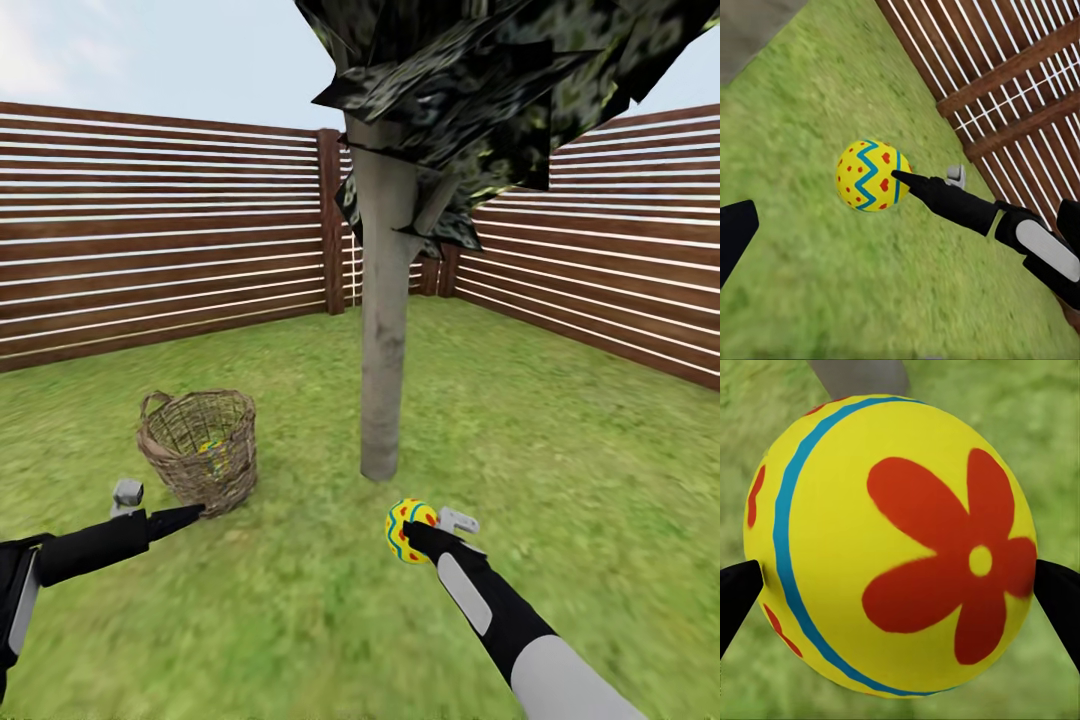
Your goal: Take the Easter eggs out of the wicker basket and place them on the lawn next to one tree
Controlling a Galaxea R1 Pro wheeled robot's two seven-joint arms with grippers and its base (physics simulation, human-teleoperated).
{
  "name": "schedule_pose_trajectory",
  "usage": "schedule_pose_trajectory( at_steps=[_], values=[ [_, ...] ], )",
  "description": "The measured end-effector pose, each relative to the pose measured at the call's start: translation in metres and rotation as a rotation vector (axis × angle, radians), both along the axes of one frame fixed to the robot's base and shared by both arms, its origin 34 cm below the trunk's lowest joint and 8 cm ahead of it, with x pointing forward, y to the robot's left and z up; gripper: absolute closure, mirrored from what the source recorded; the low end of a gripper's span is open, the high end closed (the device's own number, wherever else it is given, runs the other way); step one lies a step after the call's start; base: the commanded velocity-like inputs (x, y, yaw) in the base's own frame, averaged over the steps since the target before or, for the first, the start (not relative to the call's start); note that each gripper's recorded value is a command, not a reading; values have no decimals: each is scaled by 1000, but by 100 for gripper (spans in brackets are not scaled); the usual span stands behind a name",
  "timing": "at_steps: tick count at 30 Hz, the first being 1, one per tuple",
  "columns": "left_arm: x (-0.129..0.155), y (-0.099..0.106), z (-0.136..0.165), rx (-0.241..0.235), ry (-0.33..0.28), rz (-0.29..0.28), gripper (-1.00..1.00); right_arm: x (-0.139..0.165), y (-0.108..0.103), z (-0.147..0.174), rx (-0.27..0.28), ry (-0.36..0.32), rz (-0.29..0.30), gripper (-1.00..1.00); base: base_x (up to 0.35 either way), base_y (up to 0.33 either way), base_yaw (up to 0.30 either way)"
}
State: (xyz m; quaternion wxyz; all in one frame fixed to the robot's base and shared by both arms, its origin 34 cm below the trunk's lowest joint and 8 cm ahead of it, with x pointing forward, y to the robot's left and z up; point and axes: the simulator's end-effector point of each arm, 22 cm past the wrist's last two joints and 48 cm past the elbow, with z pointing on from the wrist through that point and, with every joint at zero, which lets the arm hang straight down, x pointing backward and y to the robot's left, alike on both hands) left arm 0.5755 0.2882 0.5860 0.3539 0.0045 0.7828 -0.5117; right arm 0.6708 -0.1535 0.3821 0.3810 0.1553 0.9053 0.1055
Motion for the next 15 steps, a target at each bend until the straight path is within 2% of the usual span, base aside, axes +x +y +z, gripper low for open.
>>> schedule_pose_trajectory(
  at_steps=[15],
  values=[
    [7,2,-21,-18,36,-1,-100,-9,-1,-38,15,72,-13,100,0,0,0]
  ],
)
